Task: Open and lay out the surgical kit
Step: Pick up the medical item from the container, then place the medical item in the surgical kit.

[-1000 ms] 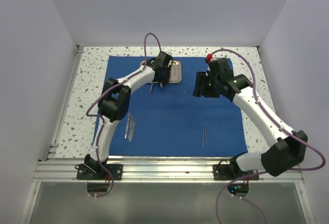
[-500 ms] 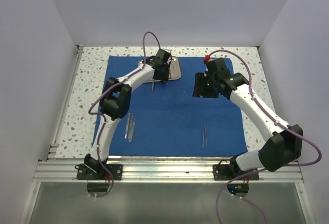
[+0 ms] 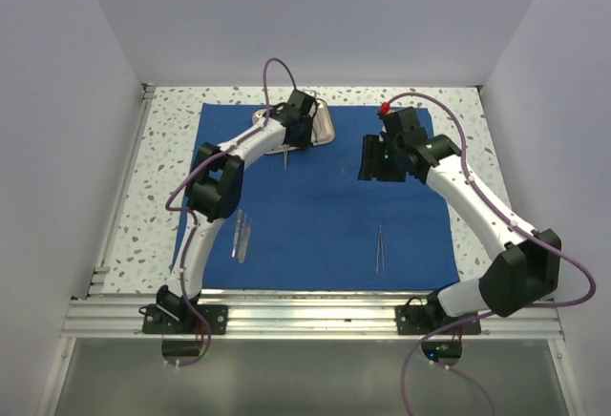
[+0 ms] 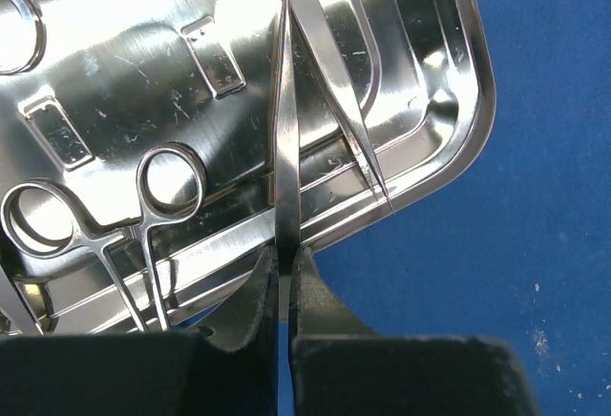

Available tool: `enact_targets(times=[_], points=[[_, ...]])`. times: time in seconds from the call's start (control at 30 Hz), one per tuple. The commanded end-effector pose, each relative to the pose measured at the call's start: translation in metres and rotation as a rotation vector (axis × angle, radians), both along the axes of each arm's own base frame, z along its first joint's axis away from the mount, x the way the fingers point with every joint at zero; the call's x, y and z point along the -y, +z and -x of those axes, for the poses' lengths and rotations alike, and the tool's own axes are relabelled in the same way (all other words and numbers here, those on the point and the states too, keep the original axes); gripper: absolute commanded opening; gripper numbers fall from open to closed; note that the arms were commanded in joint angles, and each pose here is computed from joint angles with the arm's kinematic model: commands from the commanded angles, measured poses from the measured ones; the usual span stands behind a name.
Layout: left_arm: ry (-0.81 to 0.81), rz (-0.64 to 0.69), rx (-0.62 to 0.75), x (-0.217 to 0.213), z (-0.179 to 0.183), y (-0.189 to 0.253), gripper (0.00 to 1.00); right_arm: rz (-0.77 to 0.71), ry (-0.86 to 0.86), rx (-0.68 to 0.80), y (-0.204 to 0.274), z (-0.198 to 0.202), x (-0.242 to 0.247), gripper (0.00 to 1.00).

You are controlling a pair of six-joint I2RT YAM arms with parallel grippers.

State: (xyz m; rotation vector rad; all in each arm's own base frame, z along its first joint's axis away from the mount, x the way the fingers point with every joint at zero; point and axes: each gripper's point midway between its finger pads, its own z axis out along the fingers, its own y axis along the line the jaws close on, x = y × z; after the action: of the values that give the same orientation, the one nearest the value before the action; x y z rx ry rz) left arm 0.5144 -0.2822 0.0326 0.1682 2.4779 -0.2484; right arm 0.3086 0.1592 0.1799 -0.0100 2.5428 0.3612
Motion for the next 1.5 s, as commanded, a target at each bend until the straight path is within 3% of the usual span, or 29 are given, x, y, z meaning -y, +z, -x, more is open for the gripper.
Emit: enact_targets(times=[0.0, 0.4, 0.63, 0.87, 1.1, 1.27, 1.47], points=[[0.029, -0.040, -0.003, -0.018, -0.005, -0.004, 0.00, -0.025, 0.022, 0.033, 0.013, -0.008, -0.006, 0.57], [-0.027, 0.070, 0.185, -0.005, -0.016, 0.133, 0.00, -0.101, 0.024, 0.142, 0.058, -0.025, -0.018, 0.57], [-0.177, 0.264, 0.144, 0.019, 0.043, 0.181, 0.00, -0.247, 0.014, 0.169, 0.078, -0.033, -0.041, 0.58], [-0.159, 0.372, 0.045, 0.042, 0.122, 0.162, 0.00, -0.308, -0.033, 0.234, 0.103, -0.031, -0.039, 0.58], [-0.005, 0.461, -0.058, 0.093, 0.205, 0.147, 0.00, -0.153, -0.297, 0.308, 0.129, 0.002, 0.033, 0.59], [0.048, 0.366, -0.147, 0.124, 0.254, 0.123, 0.00, -0.137, -0.408, 0.379, 0.152, 0.044, 0.072, 0.62], [0.078, 0.296, -0.226, 0.165, 0.309, 0.083, 0.00, -0.090, -0.414, 0.347, 0.144, 0.086, 0.094, 0.64]])
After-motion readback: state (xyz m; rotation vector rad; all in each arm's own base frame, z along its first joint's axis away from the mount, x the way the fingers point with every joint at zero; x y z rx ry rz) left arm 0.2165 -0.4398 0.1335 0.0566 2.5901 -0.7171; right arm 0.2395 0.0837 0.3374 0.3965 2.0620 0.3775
